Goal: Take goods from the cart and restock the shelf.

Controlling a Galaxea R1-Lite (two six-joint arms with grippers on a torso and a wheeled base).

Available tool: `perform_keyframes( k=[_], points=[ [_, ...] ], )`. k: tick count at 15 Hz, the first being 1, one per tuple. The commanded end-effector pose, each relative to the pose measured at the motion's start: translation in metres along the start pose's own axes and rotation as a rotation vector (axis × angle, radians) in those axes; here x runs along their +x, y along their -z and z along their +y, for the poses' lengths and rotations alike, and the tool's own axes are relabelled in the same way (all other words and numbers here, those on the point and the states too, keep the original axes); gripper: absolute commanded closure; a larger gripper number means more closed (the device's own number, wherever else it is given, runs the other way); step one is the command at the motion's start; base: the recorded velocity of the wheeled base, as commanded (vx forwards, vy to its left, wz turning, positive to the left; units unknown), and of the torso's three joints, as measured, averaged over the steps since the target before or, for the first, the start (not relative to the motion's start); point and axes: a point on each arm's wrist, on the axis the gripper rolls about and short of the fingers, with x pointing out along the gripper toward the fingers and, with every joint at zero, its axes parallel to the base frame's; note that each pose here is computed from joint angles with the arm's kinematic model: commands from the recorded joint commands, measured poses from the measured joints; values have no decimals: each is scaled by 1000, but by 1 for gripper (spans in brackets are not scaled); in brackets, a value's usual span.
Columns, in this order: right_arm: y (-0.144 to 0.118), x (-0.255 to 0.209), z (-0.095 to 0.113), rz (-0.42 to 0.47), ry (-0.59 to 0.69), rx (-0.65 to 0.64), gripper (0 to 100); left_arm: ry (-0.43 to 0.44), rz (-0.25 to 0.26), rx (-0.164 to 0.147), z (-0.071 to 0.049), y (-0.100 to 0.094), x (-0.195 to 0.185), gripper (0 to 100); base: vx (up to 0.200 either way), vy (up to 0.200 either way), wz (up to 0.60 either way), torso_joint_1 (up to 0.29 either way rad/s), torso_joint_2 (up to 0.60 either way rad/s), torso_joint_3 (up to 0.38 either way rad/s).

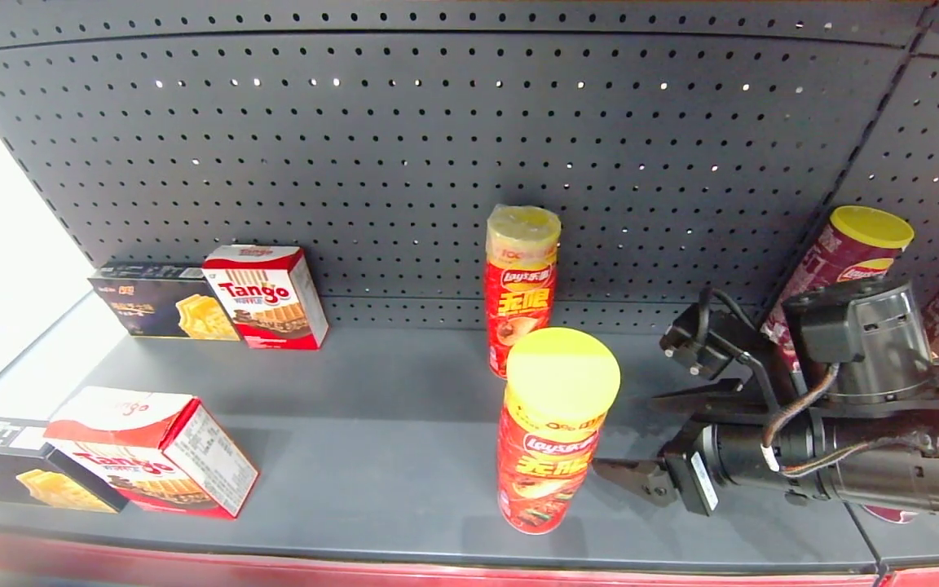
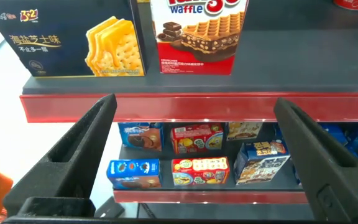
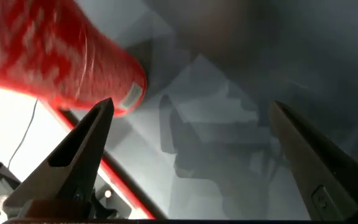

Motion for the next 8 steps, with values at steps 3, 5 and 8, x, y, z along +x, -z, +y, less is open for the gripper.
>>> perform_keyframes(
  k=[3,5,8],
  points=[
    [0,7,2,9,-8,-4,0,0,2,0,0,0,0,0,0,0,0,0,0,0],
    [0,8,4,12,-15,-8,0,0,2,0,0,0,0,0,0,0,0,0,0,0],
    [1,10,7,16,-26,-14,0,0,2,0,0,0,0,0,0,0,0,0,0,0]
  ],
)
